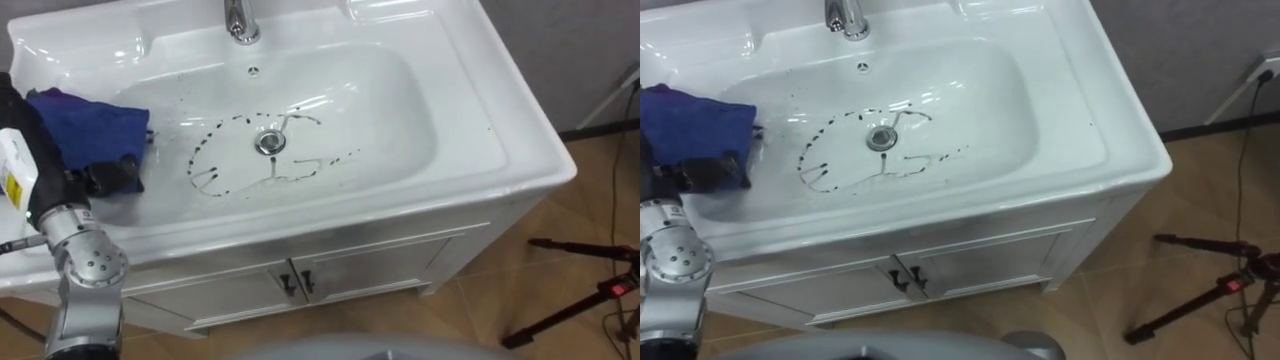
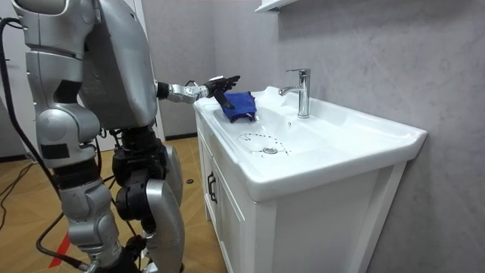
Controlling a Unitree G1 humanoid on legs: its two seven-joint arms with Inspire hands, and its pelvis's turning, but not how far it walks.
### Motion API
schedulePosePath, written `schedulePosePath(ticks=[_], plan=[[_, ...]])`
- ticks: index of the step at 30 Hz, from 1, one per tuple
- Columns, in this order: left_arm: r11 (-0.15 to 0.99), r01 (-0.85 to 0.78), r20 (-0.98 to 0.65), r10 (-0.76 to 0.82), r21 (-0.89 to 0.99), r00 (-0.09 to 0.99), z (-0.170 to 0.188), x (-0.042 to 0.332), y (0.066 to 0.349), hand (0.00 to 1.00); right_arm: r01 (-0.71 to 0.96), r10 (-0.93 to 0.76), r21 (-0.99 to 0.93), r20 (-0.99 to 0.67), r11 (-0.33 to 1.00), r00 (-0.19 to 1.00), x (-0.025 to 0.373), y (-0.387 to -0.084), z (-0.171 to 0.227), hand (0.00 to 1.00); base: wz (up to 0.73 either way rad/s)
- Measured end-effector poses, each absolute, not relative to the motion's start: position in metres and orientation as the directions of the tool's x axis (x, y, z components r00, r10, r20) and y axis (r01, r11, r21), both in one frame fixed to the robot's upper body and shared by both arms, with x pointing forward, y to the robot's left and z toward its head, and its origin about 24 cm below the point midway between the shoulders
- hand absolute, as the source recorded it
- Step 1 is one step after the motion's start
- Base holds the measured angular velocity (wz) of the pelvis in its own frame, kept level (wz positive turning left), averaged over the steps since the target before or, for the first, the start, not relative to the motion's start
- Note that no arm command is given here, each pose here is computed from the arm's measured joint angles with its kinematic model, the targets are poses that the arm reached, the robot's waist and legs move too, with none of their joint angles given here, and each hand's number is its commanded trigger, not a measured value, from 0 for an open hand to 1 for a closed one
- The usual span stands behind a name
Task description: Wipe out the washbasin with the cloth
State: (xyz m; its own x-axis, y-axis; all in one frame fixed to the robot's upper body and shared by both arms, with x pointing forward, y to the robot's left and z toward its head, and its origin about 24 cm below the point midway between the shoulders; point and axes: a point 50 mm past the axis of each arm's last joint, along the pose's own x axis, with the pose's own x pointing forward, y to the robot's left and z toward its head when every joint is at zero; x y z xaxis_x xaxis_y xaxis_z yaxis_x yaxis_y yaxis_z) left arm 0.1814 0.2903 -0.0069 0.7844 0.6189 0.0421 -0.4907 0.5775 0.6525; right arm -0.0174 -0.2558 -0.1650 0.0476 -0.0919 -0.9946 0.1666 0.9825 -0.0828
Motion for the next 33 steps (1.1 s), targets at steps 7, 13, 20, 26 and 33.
schedulePosePath(ticks=[7,13,20,26,33], plan=[[0.573,-0.478,0.012,0.632,0.666,0.775,-0.012,0.179,0.292,0.00,0.165,-0.092,-0.083,-0.995,0.983,0.048,-0.017,-0.256,-0.165,0.00,0.02],[0.570,-0.459,-0.031,0.649,0.682,0.760,-0.021,0.175,0.295,0.00,0.166,-0.089,-0.081,-0.995,0.983,0.045,-0.018,-0.256,-0.165,0.00,-0.01],[0.570,-0.469,-0.019,0.648,0.675,0.761,-0.018,0.181,0.295,0.00,0.148,-0.080,-0.074,-0.996,0.986,0.036,-0.021,-0.254,-0.165,0.00,-0.02],[0.541,-0.478,0.024,0.645,0.692,0.764,-0.006,0.193,0.305,0.00,0.161,-0.068,-0.065,-0.998,0.985,0.015,-0.025,-0.253,-0.165,0.00,-0.02],[0.512,-0.512,0.060,0.664,0.690,0.746,0.007,0.201,0.315,0.00,0.173,-0.068,-0.063,-0.997,0.983,0.023,-0.024,-0.253,-0.165,0.00,-0.02]])
